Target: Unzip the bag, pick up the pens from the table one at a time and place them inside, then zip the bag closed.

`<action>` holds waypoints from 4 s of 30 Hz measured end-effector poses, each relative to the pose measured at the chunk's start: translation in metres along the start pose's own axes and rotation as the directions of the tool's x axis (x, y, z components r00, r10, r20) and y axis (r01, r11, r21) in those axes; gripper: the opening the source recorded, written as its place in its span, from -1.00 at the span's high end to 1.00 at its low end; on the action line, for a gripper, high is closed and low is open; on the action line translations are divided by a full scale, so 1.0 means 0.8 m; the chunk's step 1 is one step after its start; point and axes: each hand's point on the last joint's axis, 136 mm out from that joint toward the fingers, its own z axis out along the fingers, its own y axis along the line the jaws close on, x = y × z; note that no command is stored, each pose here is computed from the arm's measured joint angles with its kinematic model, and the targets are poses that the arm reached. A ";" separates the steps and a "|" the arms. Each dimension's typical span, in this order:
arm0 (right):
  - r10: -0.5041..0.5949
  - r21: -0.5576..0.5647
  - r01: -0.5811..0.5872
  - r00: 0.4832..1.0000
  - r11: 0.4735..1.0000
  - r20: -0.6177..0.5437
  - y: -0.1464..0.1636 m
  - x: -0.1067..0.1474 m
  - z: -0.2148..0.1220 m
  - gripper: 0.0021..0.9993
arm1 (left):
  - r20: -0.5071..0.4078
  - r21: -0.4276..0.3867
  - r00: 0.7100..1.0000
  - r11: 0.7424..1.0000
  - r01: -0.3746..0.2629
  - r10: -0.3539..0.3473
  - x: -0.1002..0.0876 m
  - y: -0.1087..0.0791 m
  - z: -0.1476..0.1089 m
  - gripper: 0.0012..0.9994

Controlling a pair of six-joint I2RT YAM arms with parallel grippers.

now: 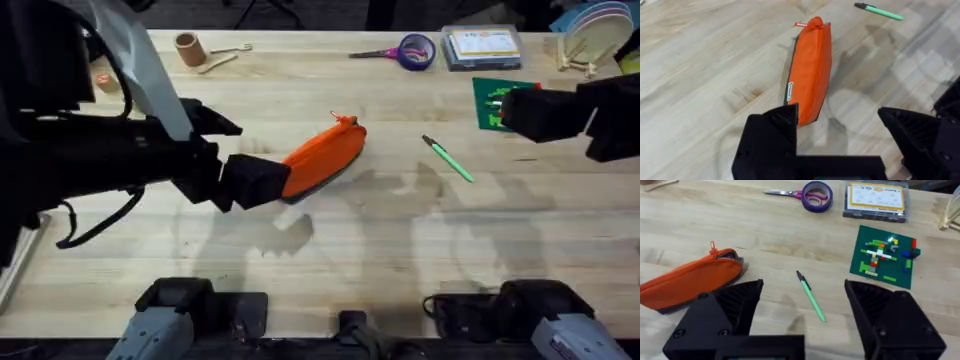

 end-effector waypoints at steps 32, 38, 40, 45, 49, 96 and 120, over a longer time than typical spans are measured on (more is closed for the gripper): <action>-0.032 0.000 0.032 0.999 0.999 0.000 0.000 0.000 0.000 -1.00 | -0.039 0.068 0.999 0.997 0.022 -0.019 0.014 -0.018 -0.002 -0.99; -0.032 0.000 0.032 0.999 0.999 0.000 0.000 0.000 0.000 -1.00 | -0.104 0.018 0.994 0.999 0.047 -0.045 0.032 -0.010 -0.002 -0.99; -0.035 0.000 0.035 0.999 0.999 0.000 0.000 0.000 0.000 -1.00 | -0.114 -0.018 0.993 0.999 0.040 -0.042 0.034 -0.002 -0.003 -0.99; -0.038 0.000 0.038 0.999 0.999 0.000 0.000 0.000 0.000 -1.00 | -0.126 -0.057 0.991 0.998 0.032 -0.039 0.037 0.007 -0.002 -0.99; -0.038 0.000 0.038 0.999 0.999 0.000 0.000 0.000 0.000 -1.00 | -0.129 -0.070 0.991 0.997 0.029 -0.038 0.045 0.017 0.011 -0.99; -0.083 0.000 0.083 0.997 0.997 -0.001 0.000 0.000 0.000 -1.00 | -0.382 0.081 0.924 0.995 0.060 -0.024 0.086 0.048 0.158 0.89; -0.083 -0.235 0.063 0.994 0.970 -0.076 0.042 -0.012 0.032 -1.00 | -0.384 0.082 0.923 0.995 0.061 -0.025 0.087 0.048 0.158 0.92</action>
